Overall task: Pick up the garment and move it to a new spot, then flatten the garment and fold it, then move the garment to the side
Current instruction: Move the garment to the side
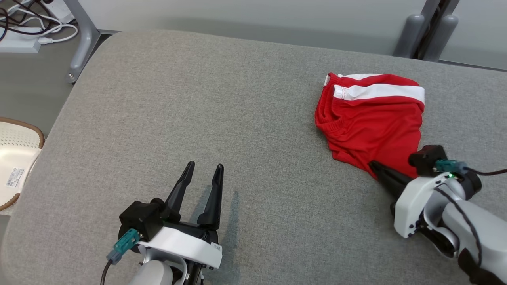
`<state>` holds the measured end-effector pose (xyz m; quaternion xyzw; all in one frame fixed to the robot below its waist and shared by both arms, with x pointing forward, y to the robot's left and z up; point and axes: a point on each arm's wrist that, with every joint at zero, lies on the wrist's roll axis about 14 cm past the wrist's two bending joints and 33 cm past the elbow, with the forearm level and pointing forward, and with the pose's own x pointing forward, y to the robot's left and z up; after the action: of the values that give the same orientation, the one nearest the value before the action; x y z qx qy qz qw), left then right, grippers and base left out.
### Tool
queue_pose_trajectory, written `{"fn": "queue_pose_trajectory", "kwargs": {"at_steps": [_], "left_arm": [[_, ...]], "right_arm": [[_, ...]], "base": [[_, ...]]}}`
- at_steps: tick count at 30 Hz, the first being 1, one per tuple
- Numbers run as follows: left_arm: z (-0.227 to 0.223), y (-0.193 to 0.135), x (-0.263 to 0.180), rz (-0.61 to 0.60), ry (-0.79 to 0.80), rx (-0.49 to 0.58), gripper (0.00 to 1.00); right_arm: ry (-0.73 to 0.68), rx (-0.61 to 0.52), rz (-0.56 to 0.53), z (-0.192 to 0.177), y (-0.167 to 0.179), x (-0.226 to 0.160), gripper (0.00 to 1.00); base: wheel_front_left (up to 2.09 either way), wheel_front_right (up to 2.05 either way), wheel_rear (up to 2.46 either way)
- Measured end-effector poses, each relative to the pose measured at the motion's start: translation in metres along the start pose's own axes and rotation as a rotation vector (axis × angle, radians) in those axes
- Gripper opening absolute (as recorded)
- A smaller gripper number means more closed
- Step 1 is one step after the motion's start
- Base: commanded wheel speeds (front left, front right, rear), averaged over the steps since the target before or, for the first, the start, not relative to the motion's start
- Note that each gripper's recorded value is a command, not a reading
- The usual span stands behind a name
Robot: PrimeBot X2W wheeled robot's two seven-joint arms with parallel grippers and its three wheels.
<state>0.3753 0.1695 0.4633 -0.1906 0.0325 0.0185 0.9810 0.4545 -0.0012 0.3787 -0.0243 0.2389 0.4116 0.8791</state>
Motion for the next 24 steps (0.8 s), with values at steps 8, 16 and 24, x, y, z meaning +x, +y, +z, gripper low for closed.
{"fn": "queue_pose_trajectory", "kwargs": {"at_steps": [8, 16, 24], "left_arm": [[-0.004, 0.000, 0.001, 0.000, 0.014, 0.001, 1.00], [-0.014, 0.011, -0.001, 0.036, 0.048, 0.003, 1.00], [-0.018, 0.025, -0.001, 0.085, 0.064, 0.002, 1.00]], "right_arm": [[-0.189, -0.017, -0.067, 0.066, -0.043, 0.004, 0.00], [-0.123, -0.026, -0.038, 0.066, -0.050, 0.036, 0.00], [-0.044, -0.011, -0.054, 0.056, -0.072, 0.064, 0.00]], "base": [[0.00, 0.00, 0.00], [0.00, 0.00, 0.00], [0.00, 0.00, 0.00]]}}
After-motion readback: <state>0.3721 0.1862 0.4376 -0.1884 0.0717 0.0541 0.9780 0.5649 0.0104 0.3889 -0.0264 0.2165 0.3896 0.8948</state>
